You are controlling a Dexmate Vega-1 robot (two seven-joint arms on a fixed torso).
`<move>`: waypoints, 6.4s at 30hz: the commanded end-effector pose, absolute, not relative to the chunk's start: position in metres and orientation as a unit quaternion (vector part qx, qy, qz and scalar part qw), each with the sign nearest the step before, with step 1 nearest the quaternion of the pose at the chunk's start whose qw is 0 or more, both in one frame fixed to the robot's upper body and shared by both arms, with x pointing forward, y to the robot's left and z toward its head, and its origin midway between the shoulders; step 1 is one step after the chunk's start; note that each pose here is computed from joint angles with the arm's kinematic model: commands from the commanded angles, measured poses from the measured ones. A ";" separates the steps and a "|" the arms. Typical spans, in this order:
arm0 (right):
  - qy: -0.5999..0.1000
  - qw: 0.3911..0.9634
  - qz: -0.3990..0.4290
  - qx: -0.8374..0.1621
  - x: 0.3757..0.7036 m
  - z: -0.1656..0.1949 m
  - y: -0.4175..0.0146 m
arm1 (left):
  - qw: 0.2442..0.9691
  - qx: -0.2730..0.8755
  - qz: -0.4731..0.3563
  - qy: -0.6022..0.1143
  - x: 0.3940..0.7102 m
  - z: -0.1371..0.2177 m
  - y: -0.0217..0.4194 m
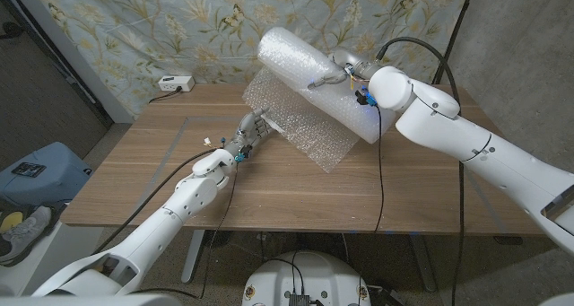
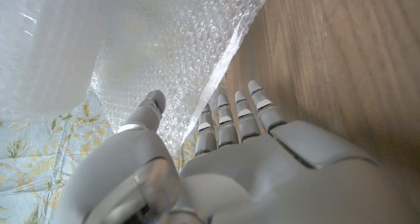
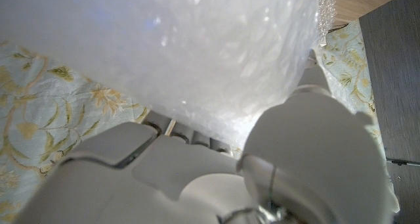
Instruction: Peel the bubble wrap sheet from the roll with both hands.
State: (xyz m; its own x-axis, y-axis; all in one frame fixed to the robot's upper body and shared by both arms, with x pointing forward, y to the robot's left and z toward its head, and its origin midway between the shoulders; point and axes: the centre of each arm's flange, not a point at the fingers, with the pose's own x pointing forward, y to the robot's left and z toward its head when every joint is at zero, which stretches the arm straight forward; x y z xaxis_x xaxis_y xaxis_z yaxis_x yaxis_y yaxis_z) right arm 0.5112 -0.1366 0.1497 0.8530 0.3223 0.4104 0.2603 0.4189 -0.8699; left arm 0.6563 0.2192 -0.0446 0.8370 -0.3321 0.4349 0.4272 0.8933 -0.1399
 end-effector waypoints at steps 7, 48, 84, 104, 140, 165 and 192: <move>-0.287 0.806 0.021 -0.517 0.500 0.155 -0.135 | 0.947 -0.157 -0.210 -0.184 0.674 -0.057 0.195; -0.282 0.803 0.040 -0.523 0.498 0.150 -0.111 | 0.958 -0.163 -0.182 -0.151 0.643 -0.049 0.179; -0.224 0.874 0.140 -0.408 0.530 0.137 -0.139 | 0.956 -0.144 -0.225 -0.122 0.644 -0.044 0.187; -0.189 0.907 0.173 -0.333 0.556 0.130 -0.177 | 0.951 -0.129 -0.262 -0.106 0.636 -0.035 0.179; -0.131 0.950 0.245 -0.139 0.591 0.094 -0.230 | 0.941 -0.124 -0.305 -0.078 0.633 -0.033 0.174; -0.076 0.958 0.275 -0.016 0.607 0.061 -0.244 | 0.942 -0.105 -0.311 -0.069 0.628 -0.018 0.183; -0.023 0.944 0.314 0.095 0.623 0.042 -0.248 | 0.939 -0.087 -0.330 -0.042 0.632 -0.006 0.191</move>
